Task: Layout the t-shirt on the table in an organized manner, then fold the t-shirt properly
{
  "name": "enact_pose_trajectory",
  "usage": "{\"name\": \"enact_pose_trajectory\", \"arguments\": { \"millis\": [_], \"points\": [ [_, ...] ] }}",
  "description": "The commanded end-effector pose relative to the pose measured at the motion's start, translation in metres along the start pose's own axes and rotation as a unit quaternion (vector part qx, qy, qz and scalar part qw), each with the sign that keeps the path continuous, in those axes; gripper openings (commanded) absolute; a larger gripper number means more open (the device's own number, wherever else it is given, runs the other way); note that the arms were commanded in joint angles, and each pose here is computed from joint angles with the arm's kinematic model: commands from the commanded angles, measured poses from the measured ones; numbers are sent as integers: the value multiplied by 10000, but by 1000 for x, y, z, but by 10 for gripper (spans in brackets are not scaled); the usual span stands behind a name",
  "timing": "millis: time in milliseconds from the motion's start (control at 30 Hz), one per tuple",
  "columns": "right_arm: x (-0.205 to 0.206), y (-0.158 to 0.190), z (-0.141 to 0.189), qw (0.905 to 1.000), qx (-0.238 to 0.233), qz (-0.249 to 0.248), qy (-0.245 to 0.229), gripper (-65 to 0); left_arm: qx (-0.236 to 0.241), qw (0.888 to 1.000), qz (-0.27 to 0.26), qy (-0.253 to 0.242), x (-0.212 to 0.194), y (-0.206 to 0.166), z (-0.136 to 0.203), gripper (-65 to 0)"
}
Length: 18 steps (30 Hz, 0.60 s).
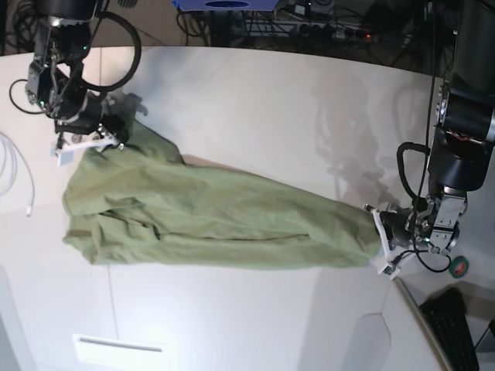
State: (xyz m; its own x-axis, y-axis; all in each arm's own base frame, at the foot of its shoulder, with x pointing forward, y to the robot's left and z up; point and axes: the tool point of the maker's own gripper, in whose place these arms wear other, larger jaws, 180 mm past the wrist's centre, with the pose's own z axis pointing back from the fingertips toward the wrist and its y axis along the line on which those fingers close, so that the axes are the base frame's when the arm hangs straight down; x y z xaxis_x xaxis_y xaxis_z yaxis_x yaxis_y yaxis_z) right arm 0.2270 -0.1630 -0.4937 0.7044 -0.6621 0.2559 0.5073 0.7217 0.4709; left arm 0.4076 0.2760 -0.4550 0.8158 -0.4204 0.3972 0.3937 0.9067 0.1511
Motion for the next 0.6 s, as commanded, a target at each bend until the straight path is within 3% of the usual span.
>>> {"name": "enact_pose_trajectory", "arguments": {
  "millis": [0,200,500,567],
  "points": [
    [10,5,6,9998,86,52,-177,-407,135,9995,24,-268,22,15,10,-650],
    [11,5,4,9998,88,40,-172,-416,131,9995,30,-272,22,15,10,-650],
    [10,6,-2,9999,92,-14,-92,-635,118,9996,36,-254,20,14,10,-650],
    [9,6,-2,9999,83,-19,-81,-650,121,9996,36,-261,21,14,10,-650]
  ]
}}
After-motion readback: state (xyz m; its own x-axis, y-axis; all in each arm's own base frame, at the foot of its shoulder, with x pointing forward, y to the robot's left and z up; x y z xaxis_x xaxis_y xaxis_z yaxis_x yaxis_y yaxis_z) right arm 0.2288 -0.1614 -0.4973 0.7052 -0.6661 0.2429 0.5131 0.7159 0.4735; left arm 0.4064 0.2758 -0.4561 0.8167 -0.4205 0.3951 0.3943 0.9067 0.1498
